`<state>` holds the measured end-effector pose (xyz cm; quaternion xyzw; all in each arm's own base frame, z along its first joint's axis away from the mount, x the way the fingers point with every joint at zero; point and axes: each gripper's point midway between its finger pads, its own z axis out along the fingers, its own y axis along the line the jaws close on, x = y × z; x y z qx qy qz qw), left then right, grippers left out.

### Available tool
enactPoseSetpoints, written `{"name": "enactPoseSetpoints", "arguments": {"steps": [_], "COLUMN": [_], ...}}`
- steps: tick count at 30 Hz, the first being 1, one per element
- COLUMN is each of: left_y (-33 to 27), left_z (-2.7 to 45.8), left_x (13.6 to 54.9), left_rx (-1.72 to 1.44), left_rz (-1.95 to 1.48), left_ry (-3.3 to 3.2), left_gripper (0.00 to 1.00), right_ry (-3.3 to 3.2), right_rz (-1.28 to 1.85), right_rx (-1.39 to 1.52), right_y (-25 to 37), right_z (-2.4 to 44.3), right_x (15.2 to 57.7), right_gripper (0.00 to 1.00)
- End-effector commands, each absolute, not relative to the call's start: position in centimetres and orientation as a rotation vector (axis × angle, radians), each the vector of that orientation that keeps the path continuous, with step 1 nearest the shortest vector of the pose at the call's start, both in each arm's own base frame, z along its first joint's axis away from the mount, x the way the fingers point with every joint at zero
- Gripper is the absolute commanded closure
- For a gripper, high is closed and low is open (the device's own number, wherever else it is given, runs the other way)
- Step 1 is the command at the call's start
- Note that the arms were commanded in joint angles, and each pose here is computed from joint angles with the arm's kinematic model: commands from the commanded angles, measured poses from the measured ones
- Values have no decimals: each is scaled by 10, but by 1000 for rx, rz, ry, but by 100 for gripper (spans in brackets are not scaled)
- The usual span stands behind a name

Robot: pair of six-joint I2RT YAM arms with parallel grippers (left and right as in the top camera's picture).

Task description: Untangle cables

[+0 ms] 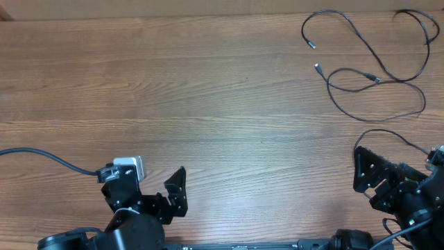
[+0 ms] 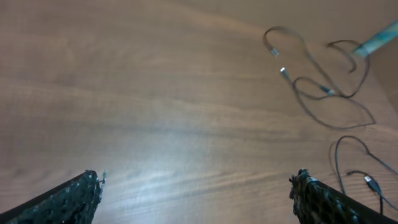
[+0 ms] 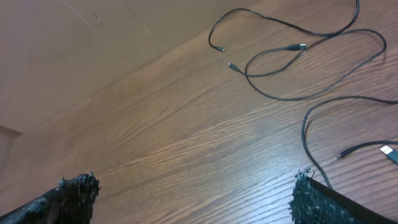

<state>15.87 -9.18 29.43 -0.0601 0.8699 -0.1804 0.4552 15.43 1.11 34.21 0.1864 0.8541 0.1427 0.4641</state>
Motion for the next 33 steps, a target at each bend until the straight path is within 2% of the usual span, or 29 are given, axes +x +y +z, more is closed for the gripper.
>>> {"name": "enactPoseSetpoints", "arguments": {"steps": [1, 9, 20, 24, 33], "left_y": [-95, -141, -145, -164, -189], "left_z": [318, 347, 350, 343, 341], "left_x": [165, 155, 154, 137, 123], "left_rx": [21, 418, 438, 550, 808], "left_rz": [-386, -485, -499, -622, -632], "left_ry": [2051, 1926, 1915, 1946, 1878], "left_gripper": [1, 1, 0, 1, 1], "right_ry": [2091, 2072, 2074, 2076, 2076], "right_rz": [350, 350, 350, 350, 350], "right_rx": [446, 439, 440, 440, 441], "right_y": [11, 11, 11, 11, 11], "right_z": [344, 348, 347, 347, 347], "right_x": [157, 160, 159, 159, 159], "right_gripper": [0, 0, 0, 0, 0]}}
